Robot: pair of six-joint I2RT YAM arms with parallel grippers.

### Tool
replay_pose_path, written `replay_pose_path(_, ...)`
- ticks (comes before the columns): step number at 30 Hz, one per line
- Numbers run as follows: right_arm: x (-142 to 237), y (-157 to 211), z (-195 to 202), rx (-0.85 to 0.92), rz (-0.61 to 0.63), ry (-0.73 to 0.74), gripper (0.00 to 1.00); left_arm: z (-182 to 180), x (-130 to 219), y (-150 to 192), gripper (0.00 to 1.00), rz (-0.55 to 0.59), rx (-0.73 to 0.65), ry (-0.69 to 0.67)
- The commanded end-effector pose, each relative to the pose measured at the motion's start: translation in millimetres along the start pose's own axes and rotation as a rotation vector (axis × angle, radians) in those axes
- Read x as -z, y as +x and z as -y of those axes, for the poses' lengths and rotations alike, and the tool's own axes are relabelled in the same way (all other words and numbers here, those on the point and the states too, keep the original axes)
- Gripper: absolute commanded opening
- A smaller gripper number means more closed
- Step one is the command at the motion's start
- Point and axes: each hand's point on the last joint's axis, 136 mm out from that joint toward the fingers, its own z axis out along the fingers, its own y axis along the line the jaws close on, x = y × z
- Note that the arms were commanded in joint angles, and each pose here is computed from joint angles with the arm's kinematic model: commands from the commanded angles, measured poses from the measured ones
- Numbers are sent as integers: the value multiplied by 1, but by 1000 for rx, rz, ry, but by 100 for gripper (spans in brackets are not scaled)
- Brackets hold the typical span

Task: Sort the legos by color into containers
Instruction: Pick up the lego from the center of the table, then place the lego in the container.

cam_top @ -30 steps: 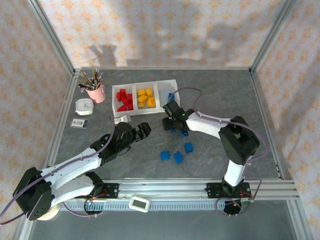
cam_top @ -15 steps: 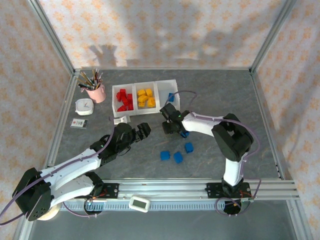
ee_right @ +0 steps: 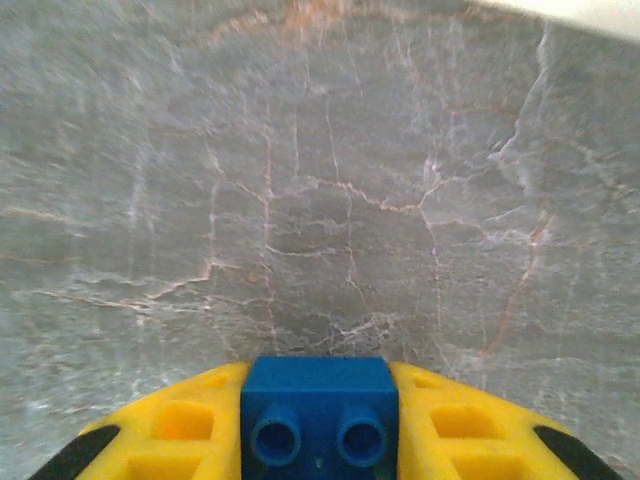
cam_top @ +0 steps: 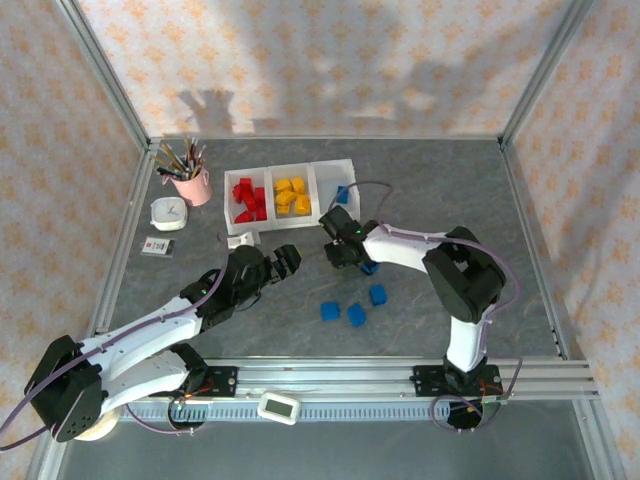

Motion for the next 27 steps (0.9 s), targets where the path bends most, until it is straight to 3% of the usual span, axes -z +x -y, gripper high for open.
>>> replay_pose_path(1,38,-44,3,-51,126,-14,27,13,6,-20,99,58,-38,-1)
replay_pose_path(11,44,-128,35,-198,272,23,26,23,-2,-50,99,75,-53,17)
replay_pose_path(27,-25,-209,58,-223,314,115,28,14,-21,-78,99,87,-51,-26)
